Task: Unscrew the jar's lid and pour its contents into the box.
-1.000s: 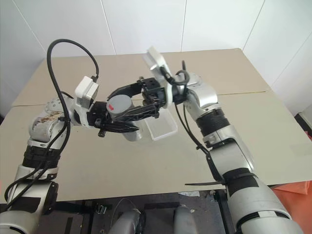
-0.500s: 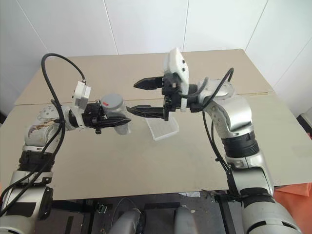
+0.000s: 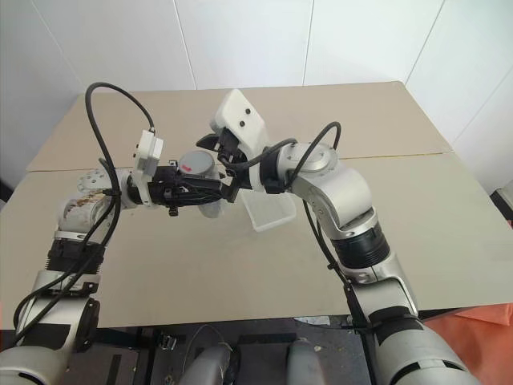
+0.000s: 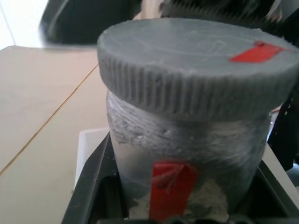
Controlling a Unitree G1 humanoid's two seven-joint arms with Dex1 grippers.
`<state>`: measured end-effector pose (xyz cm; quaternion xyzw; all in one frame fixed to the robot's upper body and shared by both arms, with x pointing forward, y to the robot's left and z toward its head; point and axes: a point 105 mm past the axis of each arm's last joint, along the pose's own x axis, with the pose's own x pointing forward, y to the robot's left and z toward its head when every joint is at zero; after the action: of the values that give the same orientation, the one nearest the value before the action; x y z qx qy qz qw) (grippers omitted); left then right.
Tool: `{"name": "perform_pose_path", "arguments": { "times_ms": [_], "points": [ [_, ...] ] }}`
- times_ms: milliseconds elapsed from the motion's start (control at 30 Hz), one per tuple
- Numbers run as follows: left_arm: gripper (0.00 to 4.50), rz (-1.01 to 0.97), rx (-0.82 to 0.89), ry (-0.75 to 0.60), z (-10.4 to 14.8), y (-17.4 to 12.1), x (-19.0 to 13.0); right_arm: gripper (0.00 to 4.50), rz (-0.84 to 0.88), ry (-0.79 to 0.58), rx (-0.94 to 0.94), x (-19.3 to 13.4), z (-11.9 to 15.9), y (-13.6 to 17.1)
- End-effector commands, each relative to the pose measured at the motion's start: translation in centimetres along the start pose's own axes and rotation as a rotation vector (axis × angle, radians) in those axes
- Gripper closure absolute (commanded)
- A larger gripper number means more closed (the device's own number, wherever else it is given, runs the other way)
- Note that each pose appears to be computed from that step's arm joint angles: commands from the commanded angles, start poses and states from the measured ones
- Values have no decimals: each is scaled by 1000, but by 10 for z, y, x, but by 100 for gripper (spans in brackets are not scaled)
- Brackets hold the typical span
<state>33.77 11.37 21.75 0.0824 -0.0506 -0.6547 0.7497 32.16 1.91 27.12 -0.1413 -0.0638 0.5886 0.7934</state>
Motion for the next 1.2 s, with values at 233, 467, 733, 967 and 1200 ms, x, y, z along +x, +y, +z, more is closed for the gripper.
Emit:
{"name": "perform_pose_path", "arguments": {
  "times_ms": [233, 467, 733, 967, 1200],
  "points": [
    [257, -47, 16, -20, 12, -6, -7, 2, 1, -69, 22, -1, 17, -7],
    [257, -64, 10, -2, 13, -11, -18, 2, -12, -81, 52, -13, 11, -18],
    [257, -81, 9, 2, 17, -17, -26, 2, -28, -78, 65, -29, 1, -33],
    [257, -84, 7, 9, 16, -21, -30, 2, -35, -63, 64, -39, -7, -40],
    [257, -61, 17, 20, 15, -19, -32, 2, 6, -60, 38, -55, -10, -34]
  ]
}}
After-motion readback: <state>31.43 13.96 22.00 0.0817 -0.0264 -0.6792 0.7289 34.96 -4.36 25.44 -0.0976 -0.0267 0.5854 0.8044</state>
